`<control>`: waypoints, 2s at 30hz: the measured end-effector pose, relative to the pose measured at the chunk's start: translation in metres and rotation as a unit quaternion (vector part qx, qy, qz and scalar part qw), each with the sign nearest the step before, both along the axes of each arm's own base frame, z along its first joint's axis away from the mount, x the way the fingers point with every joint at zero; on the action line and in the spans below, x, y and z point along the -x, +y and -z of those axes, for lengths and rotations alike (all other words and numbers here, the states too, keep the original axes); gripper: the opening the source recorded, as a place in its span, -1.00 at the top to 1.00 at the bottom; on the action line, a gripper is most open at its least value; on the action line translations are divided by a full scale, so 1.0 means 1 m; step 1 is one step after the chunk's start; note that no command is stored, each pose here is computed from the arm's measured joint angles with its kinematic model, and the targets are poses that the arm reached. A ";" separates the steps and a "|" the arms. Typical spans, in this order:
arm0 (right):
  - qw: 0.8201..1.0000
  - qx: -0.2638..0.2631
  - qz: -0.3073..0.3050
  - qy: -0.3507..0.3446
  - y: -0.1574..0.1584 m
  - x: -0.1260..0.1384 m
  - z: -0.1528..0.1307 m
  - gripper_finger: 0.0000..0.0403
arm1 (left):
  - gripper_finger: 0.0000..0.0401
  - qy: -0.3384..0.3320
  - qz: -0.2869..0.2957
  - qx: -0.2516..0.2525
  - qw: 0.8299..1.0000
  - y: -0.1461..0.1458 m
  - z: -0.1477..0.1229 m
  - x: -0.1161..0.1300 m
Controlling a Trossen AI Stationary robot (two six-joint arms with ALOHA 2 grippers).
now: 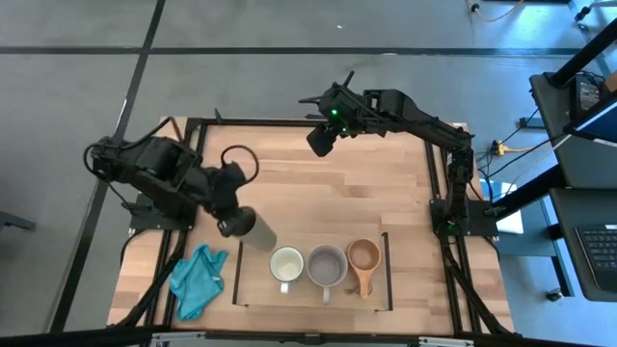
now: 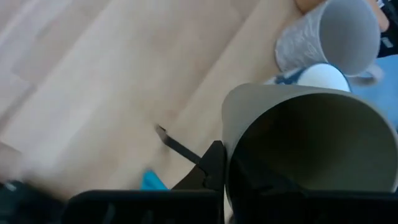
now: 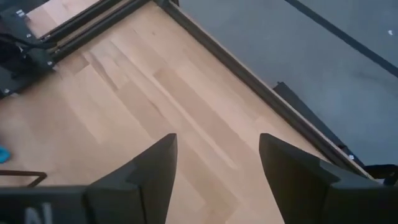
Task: Stack small to large cups/mugs on shelf
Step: Put the gray cup on the shelf
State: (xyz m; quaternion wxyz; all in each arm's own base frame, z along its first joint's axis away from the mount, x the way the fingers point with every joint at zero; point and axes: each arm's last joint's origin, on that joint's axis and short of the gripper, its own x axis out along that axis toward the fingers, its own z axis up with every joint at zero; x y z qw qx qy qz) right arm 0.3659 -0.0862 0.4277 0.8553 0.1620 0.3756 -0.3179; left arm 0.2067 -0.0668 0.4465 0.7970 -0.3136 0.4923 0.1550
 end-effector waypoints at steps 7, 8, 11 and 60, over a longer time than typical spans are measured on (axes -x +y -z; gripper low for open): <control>1.000 -0.014 -0.024 0.001 0.002 -0.001 0.000 -0.13 | 1.00 0.013 -0.004 0.055 0.998 -0.022 -0.001 0.010; 1.000 -0.014 -0.027 0.001 0.003 -0.001 0.000 -0.13 | 1.00 0.014 -0.008 0.057 0.998 -0.024 -0.001 0.011; 0.999 -0.009 -0.039 0.006 0.006 -0.001 0.000 -0.13 | 1.00 0.020 -0.017 0.061 0.998 -0.031 0.001 0.010; 0.996 -0.004 -0.087 0.013 0.021 -0.005 0.001 -0.13 | 0.80 0.122 -0.038 0.030 0.991 -0.057 0.051 -0.029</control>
